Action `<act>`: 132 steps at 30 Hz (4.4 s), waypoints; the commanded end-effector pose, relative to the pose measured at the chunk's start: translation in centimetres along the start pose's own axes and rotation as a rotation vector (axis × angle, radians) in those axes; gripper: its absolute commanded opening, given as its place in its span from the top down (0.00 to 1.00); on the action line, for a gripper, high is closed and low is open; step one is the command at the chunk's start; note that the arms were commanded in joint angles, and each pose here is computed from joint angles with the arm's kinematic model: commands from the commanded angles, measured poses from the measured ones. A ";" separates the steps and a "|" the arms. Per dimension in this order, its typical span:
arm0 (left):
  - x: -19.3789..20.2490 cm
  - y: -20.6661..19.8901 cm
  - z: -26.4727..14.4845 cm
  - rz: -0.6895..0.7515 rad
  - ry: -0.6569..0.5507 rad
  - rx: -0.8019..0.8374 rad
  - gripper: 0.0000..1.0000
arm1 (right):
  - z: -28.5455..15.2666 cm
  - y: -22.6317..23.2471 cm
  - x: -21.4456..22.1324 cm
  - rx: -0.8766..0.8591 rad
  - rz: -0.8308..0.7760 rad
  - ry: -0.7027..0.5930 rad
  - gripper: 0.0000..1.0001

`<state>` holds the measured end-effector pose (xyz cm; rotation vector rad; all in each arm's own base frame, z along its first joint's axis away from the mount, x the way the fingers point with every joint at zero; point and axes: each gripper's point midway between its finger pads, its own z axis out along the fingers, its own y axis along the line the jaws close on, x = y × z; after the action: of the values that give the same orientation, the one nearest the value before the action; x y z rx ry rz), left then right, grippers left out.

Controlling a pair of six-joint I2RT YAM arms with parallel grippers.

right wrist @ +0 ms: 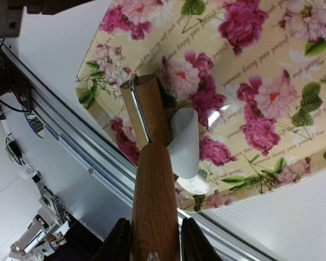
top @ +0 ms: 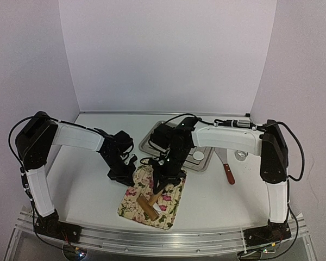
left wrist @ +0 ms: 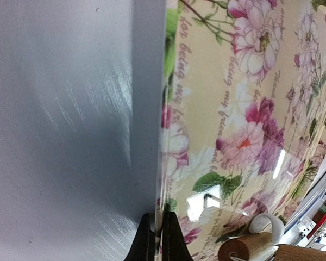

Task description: Roll out the dumpling wrappers from the dough

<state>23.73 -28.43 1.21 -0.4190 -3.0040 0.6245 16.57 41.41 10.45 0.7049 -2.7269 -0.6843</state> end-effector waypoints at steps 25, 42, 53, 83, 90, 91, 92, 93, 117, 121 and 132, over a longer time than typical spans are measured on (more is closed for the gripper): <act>-1.2 0.5 -0.6 -0.029 -0.039 -0.060 0.63 | -8.2 1.5 2.1 0.126 -0.012 -0.172 1.00; -0.5 0.9 -0.5 -0.032 -0.036 -0.066 0.60 | -5.5 0.9 2.4 0.379 -0.198 -0.054 1.00; -0.4 0.8 -0.2 -0.032 -0.025 -0.054 0.59 | -5.7 0.5 2.2 0.462 -0.322 -0.012 1.00; -0.1 1.2 0.1 -0.059 -0.017 -0.066 0.58 | -2.7 -2.6 6.1 0.557 -0.401 0.211 1.00; -0.1 1.3 0.2 -0.059 -0.017 -0.068 0.58 | -0.7 -4.0 6.1 0.584 -0.367 0.270 1.00; -0.1 1.3 0.2 -0.060 -0.017 -0.068 0.58 | -0.5 -4.1 6.1 0.587 -0.363 0.271 1.00; 0.0 1.3 0.2 -0.060 -0.017 -0.068 0.58 | -0.3 -4.1 6.0 0.589 -0.361 0.270 1.00; -0.1 1.3 0.1 -0.059 -0.018 -0.067 0.58 | -0.4 -3.9 5.8 0.586 -0.361 0.259 1.00; -3.7 0.1 -3.6 -0.021 -0.141 -0.067 0.46 | -7.8 -1.1 8.9 0.548 -0.257 0.078 1.00; -2.3 -0.6 -4.4 -0.023 -0.129 -0.024 0.40 | -6.5 -1.3 7.9 0.569 -0.273 0.103 1.00; 4.0 -0.1 -3.4 -0.034 -0.002 0.035 0.34 | -3.8 -2.8 6.8 0.630 -0.302 0.178 1.00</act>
<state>22.00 -25.41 3.33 -0.3382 -3.0484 0.5861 15.32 41.16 12.56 1.3067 -2.8752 -0.1357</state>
